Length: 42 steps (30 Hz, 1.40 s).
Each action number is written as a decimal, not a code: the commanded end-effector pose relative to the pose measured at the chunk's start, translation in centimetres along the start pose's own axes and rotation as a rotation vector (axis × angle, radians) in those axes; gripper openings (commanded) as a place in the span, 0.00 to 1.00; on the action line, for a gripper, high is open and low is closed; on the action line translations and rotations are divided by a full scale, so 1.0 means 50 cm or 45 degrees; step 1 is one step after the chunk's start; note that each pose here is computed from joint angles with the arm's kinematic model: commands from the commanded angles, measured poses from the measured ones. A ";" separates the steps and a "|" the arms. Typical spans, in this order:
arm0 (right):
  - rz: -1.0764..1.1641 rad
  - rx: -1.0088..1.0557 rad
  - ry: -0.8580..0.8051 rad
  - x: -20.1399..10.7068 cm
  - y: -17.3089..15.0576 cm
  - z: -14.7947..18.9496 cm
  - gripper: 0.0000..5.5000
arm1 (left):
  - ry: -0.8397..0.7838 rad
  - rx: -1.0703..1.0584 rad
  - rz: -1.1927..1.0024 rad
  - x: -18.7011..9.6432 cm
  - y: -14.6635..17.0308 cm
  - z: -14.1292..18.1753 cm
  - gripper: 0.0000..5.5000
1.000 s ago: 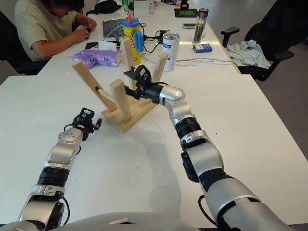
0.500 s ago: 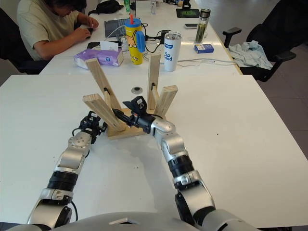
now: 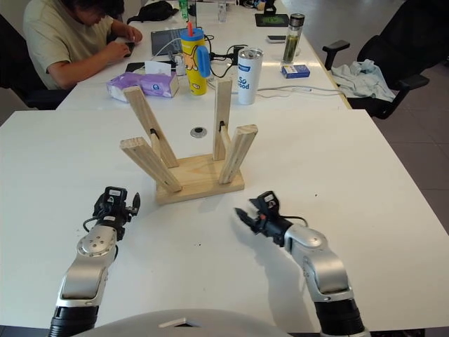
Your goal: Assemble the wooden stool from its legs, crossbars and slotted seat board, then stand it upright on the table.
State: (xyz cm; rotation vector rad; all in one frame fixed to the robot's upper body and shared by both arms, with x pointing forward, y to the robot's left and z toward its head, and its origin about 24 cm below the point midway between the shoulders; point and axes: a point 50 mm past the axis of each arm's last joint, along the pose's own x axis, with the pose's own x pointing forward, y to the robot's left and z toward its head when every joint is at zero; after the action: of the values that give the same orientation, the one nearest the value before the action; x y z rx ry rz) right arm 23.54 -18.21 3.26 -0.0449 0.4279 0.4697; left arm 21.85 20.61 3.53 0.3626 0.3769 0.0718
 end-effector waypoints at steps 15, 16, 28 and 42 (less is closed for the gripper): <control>0.143 -0.286 0.036 0.156 0.017 0.022 0.52 | 0.047 0.090 -0.538 0.018 -0.085 0.046 0.64; 0.193 -0.263 0.020 0.155 0.028 0.027 0.52 | 0.015 0.034 -0.600 0.013 -0.096 0.063 0.64; 0.647 -0.002 -0.311 0.091 0.135 0.208 0.52 | -0.352 -0.561 -1.128 -0.059 -0.119 0.289 0.64; 0.505 0.127 -0.381 0.075 0.075 0.264 0.52 | -0.361 -0.536 -1.212 -0.087 -0.097 0.327 0.64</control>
State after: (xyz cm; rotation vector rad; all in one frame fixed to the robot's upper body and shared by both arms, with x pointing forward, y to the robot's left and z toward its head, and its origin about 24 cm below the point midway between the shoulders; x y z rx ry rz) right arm 30.03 -18.41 11.24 0.0560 0.2925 0.4632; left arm 24.90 17.88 13.53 -0.1370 0.3635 -0.2126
